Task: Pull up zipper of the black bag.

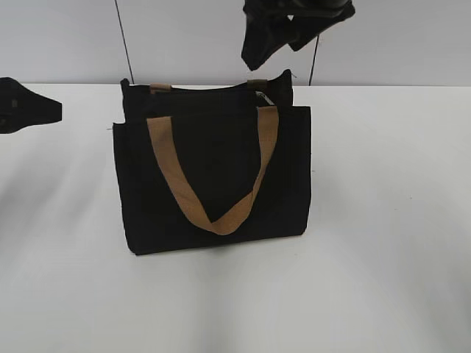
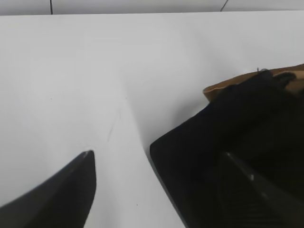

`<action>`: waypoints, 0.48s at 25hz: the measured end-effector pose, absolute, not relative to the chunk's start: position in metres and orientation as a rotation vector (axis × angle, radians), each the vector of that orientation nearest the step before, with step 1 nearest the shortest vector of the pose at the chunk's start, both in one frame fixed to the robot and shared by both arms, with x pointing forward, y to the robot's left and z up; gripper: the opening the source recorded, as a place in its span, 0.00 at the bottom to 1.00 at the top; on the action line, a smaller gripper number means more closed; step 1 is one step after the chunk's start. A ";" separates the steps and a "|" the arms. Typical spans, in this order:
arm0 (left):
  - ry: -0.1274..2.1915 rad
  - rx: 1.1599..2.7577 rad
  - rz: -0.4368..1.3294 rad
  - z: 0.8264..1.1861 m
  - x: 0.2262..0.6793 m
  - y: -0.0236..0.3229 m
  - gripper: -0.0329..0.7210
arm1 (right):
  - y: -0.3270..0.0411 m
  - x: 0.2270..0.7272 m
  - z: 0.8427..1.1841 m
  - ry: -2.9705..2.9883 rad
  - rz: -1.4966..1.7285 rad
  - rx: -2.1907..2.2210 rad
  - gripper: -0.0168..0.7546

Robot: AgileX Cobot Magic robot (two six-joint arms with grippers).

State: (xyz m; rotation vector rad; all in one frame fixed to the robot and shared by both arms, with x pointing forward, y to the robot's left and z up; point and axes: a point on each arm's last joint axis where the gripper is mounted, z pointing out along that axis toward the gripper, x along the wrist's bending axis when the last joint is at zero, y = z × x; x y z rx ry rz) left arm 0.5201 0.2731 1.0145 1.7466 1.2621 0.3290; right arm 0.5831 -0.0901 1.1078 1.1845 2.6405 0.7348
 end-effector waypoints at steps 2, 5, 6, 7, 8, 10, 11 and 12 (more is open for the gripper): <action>1.291 1.732 0.304 1.012 0.518 0.273 0.83 | -0.093 0.577 1.119 2.627 0.759 1.174 0.75; 1.305 1.712 0.274 1.012 0.515 0.272 0.82 | -0.099 0.567 1.133 2.625 0.769 1.162 0.75; 1.293 1.707 0.274 1.016 0.513 0.271 0.82 | -0.101 0.562 1.139 2.627 0.769 1.158 0.75; 1.284 1.702 0.276 1.019 0.512 0.270 0.82 | -0.103 0.558 1.143 2.631 0.767 1.156 0.75; 1.271 1.698 0.284 1.023 0.510 0.270 0.81 | -0.106 0.554 1.148 2.634 0.767 1.152 0.75; 1.245 1.690 0.292 1.030 0.506 0.268 0.79 | -0.111 0.544 1.158 2.628 0.777 1.145 0.75; 1.231 1.690 0.287 1.033 0.504 0.267 0.78 | -0.114 0.538 1.162 2.622 0.785 1.140 0.75; 1.213 1.688 0.273 1.035 0.502 0.266 0.77 | -0.117 0.532 1.164 2.623 0.784 1.141 0.75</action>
